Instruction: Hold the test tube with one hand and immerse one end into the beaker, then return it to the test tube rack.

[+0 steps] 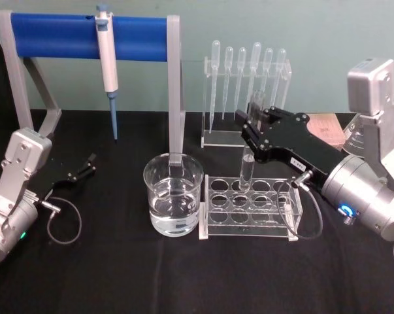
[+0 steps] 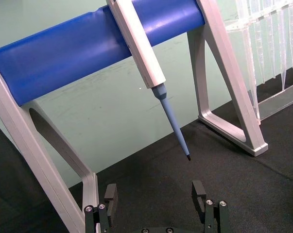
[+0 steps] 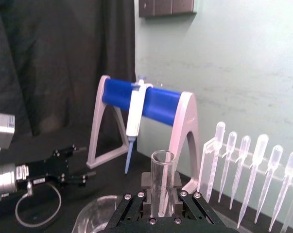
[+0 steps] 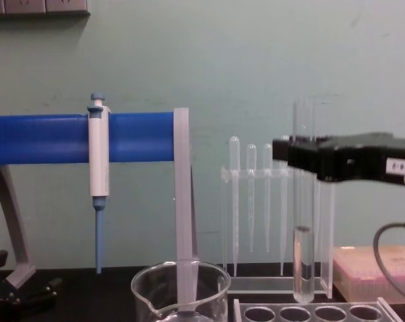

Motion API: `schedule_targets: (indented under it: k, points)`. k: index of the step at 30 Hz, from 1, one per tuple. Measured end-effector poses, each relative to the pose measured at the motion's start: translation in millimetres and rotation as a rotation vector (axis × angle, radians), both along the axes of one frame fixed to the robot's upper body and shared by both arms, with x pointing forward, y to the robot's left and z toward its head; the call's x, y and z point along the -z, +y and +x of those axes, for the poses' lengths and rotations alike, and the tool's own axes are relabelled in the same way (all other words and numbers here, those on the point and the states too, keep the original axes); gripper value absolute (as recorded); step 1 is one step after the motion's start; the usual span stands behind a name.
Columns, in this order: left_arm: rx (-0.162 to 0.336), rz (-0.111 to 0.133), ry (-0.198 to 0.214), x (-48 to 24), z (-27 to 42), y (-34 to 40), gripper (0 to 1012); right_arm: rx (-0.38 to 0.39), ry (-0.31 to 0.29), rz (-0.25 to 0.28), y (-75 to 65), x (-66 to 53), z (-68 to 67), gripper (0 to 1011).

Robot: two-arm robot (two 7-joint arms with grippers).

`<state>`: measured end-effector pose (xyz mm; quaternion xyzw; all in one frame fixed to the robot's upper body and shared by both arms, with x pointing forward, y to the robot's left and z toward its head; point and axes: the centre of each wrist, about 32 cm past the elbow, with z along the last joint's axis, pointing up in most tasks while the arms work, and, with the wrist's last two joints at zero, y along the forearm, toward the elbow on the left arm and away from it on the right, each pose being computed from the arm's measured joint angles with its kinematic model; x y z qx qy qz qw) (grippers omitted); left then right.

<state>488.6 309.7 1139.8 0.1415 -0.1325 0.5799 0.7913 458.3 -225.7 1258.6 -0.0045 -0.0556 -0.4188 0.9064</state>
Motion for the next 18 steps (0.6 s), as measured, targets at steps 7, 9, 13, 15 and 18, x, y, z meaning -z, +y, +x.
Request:
schedule_targets:
  k: [7,9,13,15,18]
  points:
    - [0.000,0.000,0.000,0.0,0.0,0.0,1000,0.012,-0.017,0.019,-0.4,-3.4,-2.6,228]
    - [0.000,0.000,0.000,0.0,0.0,0.0,1000,0.012,-0.017,0.019,-0.4,-3.4,-2.5,228]
    - [0.000,0.000,0.000,0.0,0.0,0.0,1000,0.011,-0.017,0.018,-0.2,-3.4,-2.4,228]
    - [0.000,0.000,0.000,0.0,0.0,0.0,1000,0.011,-0.016,0.018,-0.2,-3.2,-2.3,228]
    - [0.000,0.000,0.000,0.0,0.0,0.0,1000,0.011,-0.015,0.017,-0.2,-3.1,-2.2,228]
